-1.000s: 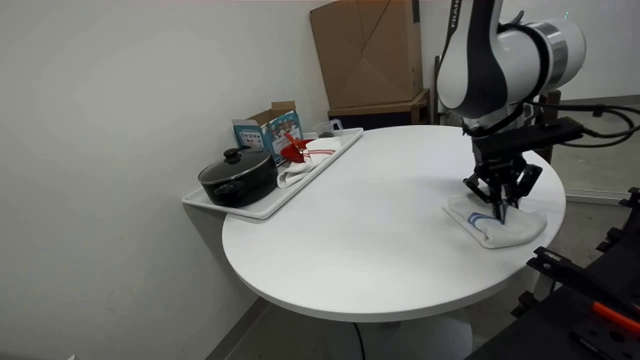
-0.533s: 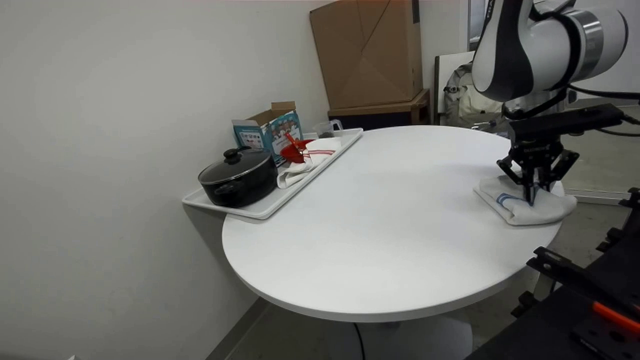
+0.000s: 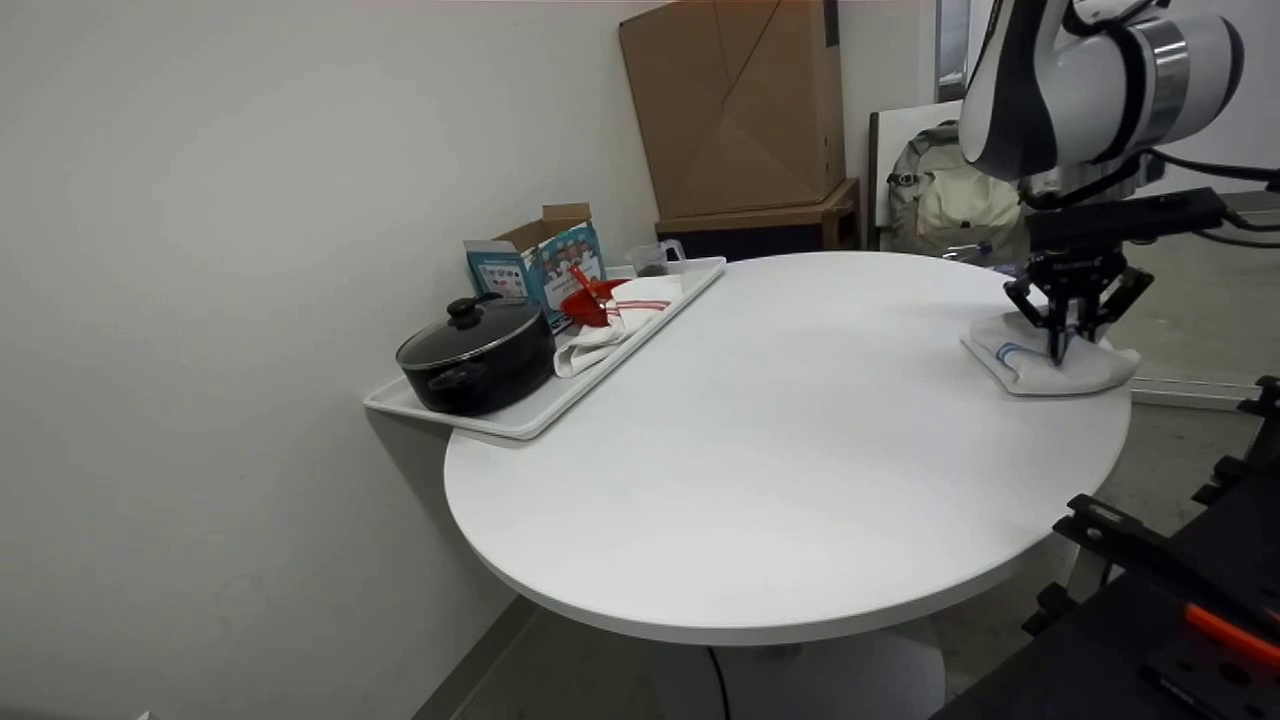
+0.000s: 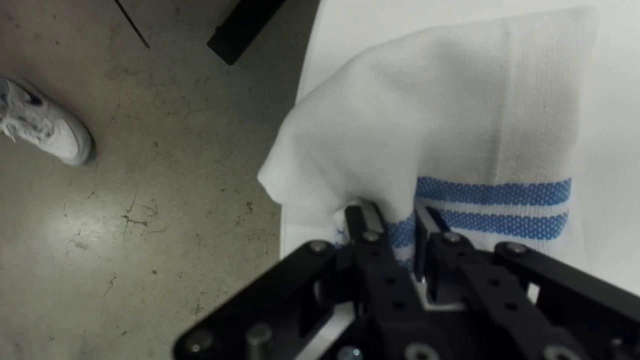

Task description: Use the white and blue tea towel to wipe the table

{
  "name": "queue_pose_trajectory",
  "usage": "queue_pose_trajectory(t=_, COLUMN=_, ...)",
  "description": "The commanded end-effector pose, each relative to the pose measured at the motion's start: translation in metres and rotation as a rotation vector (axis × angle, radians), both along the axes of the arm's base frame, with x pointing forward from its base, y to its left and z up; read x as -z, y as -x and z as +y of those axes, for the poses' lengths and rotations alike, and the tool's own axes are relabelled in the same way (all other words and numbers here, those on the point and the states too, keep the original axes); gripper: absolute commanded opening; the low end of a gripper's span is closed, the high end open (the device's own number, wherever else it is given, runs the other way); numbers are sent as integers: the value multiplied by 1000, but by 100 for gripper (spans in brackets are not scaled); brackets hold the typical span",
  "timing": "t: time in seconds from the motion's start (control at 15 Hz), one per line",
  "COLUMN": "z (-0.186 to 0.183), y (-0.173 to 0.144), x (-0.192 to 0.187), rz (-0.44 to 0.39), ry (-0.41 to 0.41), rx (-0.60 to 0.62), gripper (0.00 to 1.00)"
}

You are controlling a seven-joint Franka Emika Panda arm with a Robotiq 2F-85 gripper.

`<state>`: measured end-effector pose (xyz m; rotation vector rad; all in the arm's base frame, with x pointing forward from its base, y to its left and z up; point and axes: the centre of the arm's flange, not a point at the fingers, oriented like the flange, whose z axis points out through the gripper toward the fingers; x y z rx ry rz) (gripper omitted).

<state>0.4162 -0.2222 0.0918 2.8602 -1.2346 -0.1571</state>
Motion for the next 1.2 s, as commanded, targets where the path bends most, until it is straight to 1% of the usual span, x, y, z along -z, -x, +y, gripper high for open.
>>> queue_pose_trajectory(t=0.0, z=-15, y=-45, x=14, rz=-11, ry=-5, rx=-9, gripper=4)
queue_pose_trajectory(t=0.13, z=-19, y=-78, x=10, rz=-17, ry=-8, rx=-17, gripper=4)
queue_pose_trajectory(t=0.4, z=-29, y=-165, x=-4, rz=-32, ry=-5, rx=-47, gripper=4)
queue_pose_trajectory(t=0.67, z=-23, y=-237, x=-16, rz=-50, ry=-6, rx=-109, gripper=4)
queue_pose_trajectory(t=0.8, z=-11, y=-267, x=-14, rz=-34, ry=-17, rx=-161, gripper=4)
queue_pose_trajectory(t=0.93, z=7, y=-292, x=-5, rz=1, ry=-41, rx=-221, gripper=4)
queue_pose_trajectory(t=1.13, z=41, y=-317, x=19, rz=75, ry=-83, rx=-314, gripper=4)
